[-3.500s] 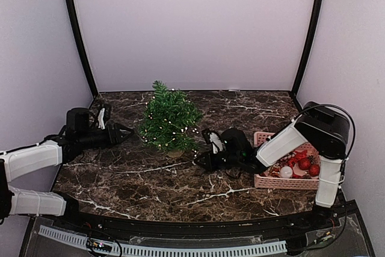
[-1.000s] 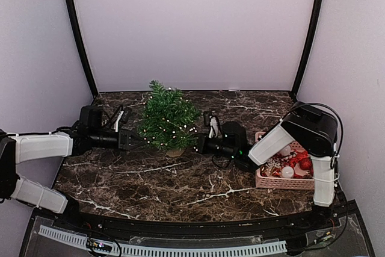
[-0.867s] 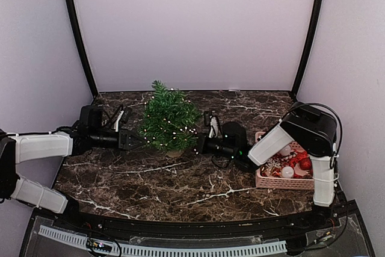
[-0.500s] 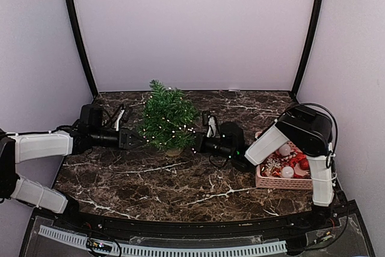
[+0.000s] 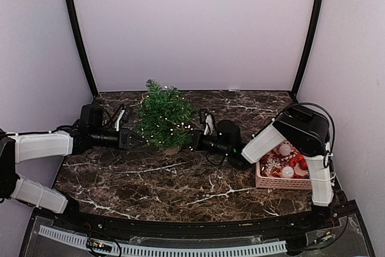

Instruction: Decorate the small christmas tree

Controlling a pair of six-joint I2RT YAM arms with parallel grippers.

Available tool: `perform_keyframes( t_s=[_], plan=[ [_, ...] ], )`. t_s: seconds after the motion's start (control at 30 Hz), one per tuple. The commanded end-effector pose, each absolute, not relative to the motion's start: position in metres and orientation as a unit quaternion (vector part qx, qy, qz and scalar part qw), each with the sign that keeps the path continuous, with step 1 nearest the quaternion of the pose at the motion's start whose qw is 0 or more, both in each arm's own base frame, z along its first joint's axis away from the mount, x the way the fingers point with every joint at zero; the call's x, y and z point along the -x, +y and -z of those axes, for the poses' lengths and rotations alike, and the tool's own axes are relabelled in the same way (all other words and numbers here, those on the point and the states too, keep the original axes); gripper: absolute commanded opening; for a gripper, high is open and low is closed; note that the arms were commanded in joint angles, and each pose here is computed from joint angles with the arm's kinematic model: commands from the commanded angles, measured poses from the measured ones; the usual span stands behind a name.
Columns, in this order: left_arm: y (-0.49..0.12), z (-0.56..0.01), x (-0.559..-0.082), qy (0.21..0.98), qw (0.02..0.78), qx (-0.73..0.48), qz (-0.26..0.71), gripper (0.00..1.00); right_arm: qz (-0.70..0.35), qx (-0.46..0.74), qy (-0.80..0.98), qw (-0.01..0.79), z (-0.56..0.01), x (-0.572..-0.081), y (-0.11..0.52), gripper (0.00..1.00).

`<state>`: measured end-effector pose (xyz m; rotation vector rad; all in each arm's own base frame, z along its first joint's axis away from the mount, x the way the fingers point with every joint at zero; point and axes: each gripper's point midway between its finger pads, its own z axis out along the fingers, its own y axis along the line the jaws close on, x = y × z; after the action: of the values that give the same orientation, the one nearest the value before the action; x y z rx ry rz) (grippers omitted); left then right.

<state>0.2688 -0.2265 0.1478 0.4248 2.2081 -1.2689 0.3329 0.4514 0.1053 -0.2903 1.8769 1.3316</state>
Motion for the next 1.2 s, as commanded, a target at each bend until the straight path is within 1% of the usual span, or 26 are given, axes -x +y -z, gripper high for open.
perform_keyframes(
  t_s=[0.0, 0.33, 0.67, 0.87, 1.17],
  plan=[
    [-0.230, -0.156, -0.270, 0.816, 0.284, -0.172, 0.473, 0.00, -0.529, 0.112, 0.734, 0.411, -0.108, -0.345, 0.457, 0.12],
    [-0.231, -0.155, -0.269, 0.816, 0.281, -0.173, 0.475, 0.00, -0.528, 0.117, 0.740, 0.401, -0.099, -0.349, 0.466, 0.14],
    [-0.233, -0.156, -0.268, 0.812, 0.277, -0.176, 0.483, 0.00, -0.546, 0.129, 0.728, 0.393, -0.109, -0.350, 0.478, 0.16],
    [-0.234, -0.157, -0.267, 0.809, 0.275, -0.178, 0.487, 0.00, -0.578, 0.144, 0.710, 0.375, -0.118, -0.342, 0.489, 0.13],
    [-0.237, -0.158, -0.267, 0.805, 0.272, -0.180, 0.495, 0.00, -0.568, 0.141, 0.724, 0.366, -0.103, -0.346, 0.495, 0.13]
  ],
)
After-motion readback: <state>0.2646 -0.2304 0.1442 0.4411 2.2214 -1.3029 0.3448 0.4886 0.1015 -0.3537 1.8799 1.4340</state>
